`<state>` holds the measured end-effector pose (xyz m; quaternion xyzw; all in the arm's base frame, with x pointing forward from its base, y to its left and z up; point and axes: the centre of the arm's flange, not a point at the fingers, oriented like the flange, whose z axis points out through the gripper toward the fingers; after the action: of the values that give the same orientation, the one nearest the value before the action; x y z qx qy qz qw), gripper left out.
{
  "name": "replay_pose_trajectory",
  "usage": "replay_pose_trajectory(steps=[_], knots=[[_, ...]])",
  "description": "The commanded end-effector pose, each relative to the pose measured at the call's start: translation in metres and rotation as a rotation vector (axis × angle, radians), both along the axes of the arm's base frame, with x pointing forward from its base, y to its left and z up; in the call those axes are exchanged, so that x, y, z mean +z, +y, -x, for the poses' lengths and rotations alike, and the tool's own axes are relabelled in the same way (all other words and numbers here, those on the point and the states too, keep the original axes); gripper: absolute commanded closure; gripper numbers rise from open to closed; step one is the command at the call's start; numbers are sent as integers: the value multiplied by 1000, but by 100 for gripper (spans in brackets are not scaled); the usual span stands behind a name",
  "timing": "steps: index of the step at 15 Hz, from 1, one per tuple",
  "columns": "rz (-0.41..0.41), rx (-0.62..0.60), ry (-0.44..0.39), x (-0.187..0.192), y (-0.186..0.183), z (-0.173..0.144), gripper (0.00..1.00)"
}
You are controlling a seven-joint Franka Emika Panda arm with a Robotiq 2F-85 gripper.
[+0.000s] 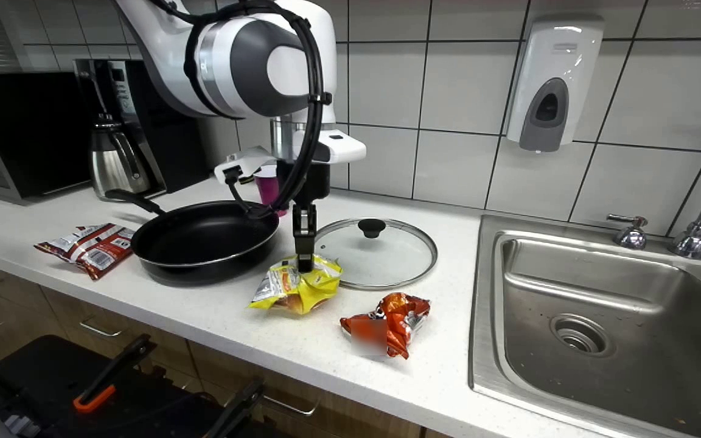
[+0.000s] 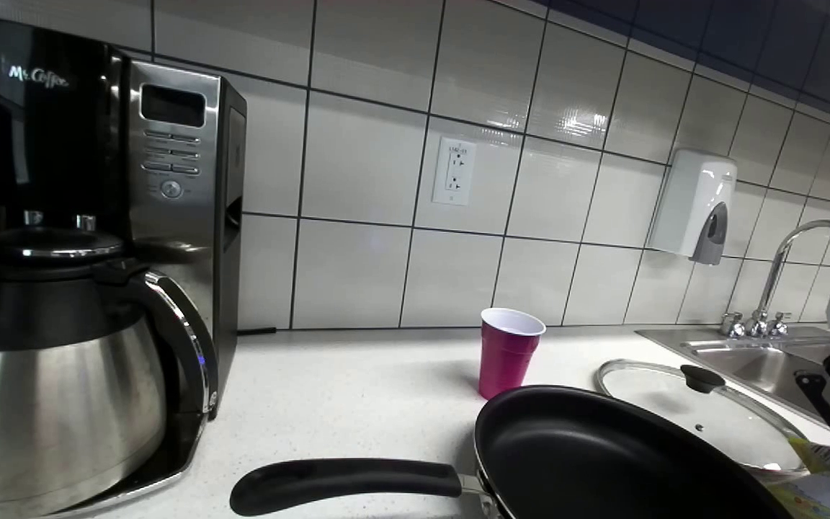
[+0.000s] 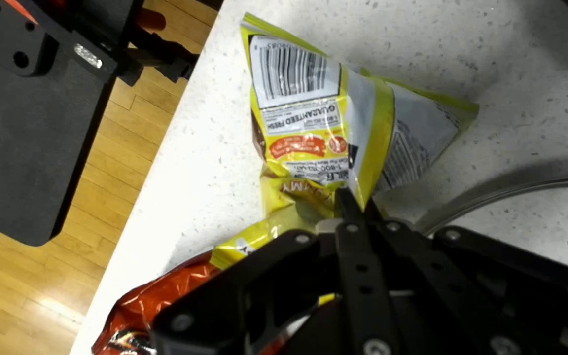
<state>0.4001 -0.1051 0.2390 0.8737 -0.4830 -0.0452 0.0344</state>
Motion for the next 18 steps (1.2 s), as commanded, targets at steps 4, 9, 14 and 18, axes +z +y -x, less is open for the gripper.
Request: replay_pose_trajectory(steps=[4,9,14,18], knots=[[16,57,-78,49,4,-9,100],[33,123,-121,70,16,-33,100],[46,218,-138,86,41,-60,100],[54,300,-133,94,72,-77,100]])
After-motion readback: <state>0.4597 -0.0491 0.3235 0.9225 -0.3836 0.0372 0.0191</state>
